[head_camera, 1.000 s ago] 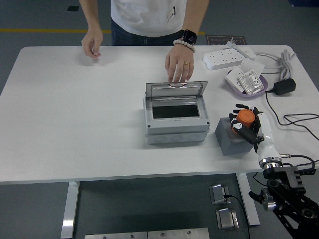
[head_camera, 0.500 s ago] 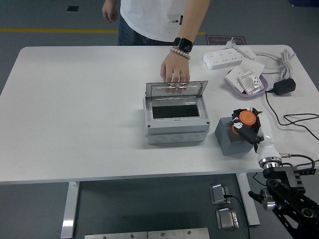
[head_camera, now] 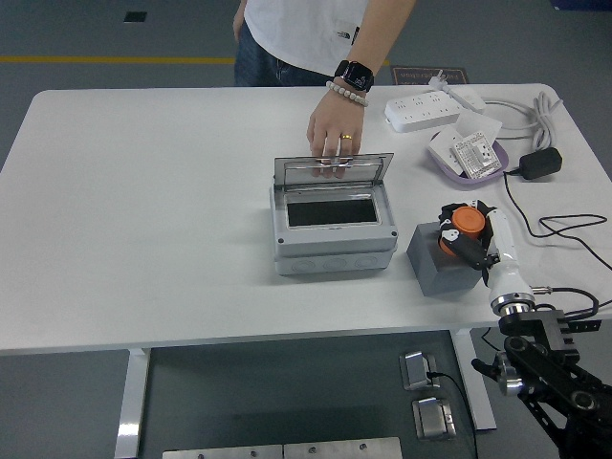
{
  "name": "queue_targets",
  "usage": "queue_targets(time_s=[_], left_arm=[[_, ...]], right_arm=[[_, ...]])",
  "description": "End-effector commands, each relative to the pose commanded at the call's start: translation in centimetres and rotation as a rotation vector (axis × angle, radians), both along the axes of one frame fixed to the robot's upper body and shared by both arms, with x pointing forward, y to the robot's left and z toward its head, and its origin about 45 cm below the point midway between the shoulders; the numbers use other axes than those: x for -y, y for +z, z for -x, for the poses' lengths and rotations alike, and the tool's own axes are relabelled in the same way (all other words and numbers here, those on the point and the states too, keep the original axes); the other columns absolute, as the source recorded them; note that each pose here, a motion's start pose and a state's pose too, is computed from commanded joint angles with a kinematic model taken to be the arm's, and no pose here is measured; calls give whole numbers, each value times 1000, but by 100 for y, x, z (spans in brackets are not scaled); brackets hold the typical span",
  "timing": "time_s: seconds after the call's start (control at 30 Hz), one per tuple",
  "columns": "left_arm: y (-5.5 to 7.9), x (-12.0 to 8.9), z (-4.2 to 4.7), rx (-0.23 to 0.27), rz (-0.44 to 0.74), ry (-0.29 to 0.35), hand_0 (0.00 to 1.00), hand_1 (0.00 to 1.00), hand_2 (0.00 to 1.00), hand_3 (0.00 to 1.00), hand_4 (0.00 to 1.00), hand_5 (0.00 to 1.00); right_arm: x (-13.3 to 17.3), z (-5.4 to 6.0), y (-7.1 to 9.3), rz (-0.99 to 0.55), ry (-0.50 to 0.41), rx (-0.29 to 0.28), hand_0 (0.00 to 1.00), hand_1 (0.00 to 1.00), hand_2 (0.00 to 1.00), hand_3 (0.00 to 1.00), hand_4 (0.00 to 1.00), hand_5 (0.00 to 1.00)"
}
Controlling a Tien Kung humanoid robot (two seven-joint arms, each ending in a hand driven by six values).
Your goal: Fetch the battery,place it into the box,close the lid of the box
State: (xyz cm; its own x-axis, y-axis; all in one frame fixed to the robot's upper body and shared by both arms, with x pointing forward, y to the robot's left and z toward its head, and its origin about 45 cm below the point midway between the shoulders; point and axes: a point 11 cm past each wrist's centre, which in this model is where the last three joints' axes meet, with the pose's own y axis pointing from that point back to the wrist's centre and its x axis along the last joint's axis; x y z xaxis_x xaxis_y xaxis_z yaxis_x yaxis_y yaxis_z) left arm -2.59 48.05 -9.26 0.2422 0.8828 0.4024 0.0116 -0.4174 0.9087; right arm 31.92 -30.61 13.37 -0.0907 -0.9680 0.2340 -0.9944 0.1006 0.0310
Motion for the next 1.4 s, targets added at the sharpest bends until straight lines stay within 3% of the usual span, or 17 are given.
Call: queue_targets(time_s=[0.37, 0.67, 0.9, 1.13, 1.4], left_arm=[[2, -4, 14, -7, -2, -4, 402, 559, 512, 488, 2, 2], [0, 0, 27, -12, -1, -8, 402, 559, 511, 487, 2, 2], [-3, 7, 41, -18, 1, -10, 403, 560, 511, 486, 2, 2], [-1, 3, 46, -20, 1, -10, 403, 560, 511, 486, 2, 2], [-1, 3, 41, -20, 1, -9, 403, 559, 511, 485, 2, 2]], right_arm=[[-101, -129, 80, 3, 19, 26, 243, 259, 258, 238, 2, 2], [-85, -158, 121, 0, 14, 39, 246, 262, 258, 241, 2, 2], [-94, -187, 284, 11, 18, 77, 242, 260, 257, 241, 2, 2], [-152, -278, 526, 112, 54, 104, 235, 257, 255, 240, 2, 2], [-301, -403, 633, 311, 120, 73, 232, 257, 254, 243, 2, 2]])
